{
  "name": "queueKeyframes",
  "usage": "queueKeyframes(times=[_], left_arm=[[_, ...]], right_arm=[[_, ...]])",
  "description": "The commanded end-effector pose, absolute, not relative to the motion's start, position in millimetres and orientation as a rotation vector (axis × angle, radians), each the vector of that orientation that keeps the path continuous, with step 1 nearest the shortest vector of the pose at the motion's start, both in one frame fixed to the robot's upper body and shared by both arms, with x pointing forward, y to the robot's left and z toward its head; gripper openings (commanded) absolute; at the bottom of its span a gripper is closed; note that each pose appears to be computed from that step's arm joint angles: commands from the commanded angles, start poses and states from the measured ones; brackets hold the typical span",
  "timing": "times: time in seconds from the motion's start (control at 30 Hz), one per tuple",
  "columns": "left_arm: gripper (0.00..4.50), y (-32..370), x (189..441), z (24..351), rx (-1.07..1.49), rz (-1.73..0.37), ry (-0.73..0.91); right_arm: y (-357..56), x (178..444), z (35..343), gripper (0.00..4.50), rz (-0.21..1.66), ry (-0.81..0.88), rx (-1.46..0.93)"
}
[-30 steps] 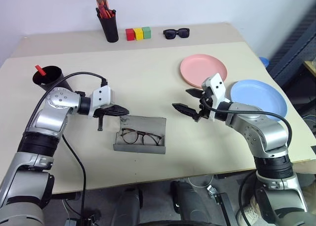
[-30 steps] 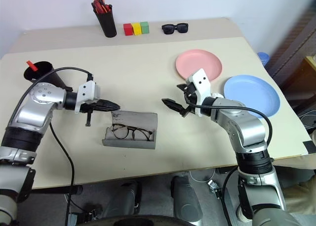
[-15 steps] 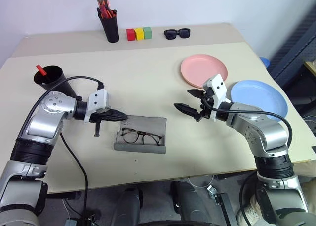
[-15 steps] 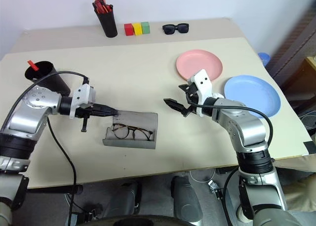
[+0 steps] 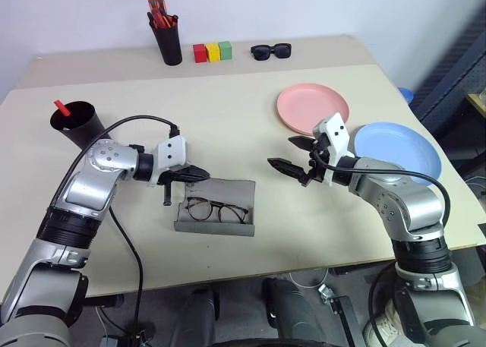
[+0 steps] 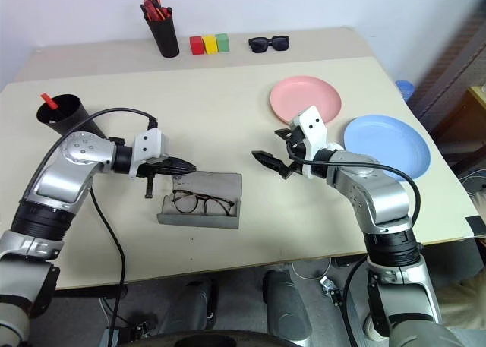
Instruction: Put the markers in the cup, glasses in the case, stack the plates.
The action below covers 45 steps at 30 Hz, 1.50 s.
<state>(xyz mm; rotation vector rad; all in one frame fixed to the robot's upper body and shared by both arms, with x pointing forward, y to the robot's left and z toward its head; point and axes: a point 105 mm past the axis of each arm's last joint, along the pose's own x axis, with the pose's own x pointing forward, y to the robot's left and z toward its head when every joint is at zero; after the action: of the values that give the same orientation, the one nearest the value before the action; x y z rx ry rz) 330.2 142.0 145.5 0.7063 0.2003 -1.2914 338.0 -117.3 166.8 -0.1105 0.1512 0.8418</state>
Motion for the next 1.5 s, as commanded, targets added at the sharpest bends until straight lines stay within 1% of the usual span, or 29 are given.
queueKeyframes(times=[0.03,0.2,0.37,0.43,0.57,0.67,0.83,0.97,1.1,1.23,1.4,1.5], left_arm=[[0.04,140.5,334.0,156.4,0.754,-1.284,0.168],[0.04,142.6,339.9,158.7,0.741,-1.255,0.163],[0.04,144.8,344.9,160.0,0.739,-1.223,0.160],[0.04,146.0,347.4,158.9,0.749,-1.211,0.166],[0.04,149.5,360.0,160.5,0.761,-1.139,0.177],[0.04,153.5,367.2,159.2,0.771,-1.103,0.193],[0.04,152.6,365.1,149.1,0.781,-1.139,0.216],[0.04,149.4,363.3,144.7,0.778,-1.173,0.213],[0.04,146.3,354.1,138.5,0.765,-1.250,0.232],[0.04,147.3,337.5,138.9,0.740,-1.332,0.248],[0.04,163.6,305.2,139.8,0.724,-1.408,0.301],[0.04,165.9,295.6,143.3,0.709,-1.409,0.304]], right_arm=[[-126.8,328.5,178.2,4.50,0.870,0.123,-0.149],[-141.4,313.6,172.1,4.50,0.923,0.159,-0.189],[-161.4,295.3,168.1,4.50,1.019,0.124,-0.251],[-167.2,292.6,168.0,4.50,1.038,0.102,-0.280],[-178.7,286.7,170.3,4.50,1.083,0.066,-0.299],[-183.8,283.5,176.3,4.50,1.106,-0.011,-0.305],[-180.1,277.3,178.2,4.50,1.156,-0.100,-0.316],[-180.1,278.3,175.1,4.50,1.170,-0.115,-0.315],[-180.9,281.1,172.1,4.50,1.167,-0.114,-0.318],[-180.6,281.2,171.4,4.50,1.163,-0.117,-0.318],[-181.8,285.2,172.2,4.50,1.140,-0.126,-0.316],[-181.6,286.8,172.2,4.50,1.134,-0.130,-0.311]])
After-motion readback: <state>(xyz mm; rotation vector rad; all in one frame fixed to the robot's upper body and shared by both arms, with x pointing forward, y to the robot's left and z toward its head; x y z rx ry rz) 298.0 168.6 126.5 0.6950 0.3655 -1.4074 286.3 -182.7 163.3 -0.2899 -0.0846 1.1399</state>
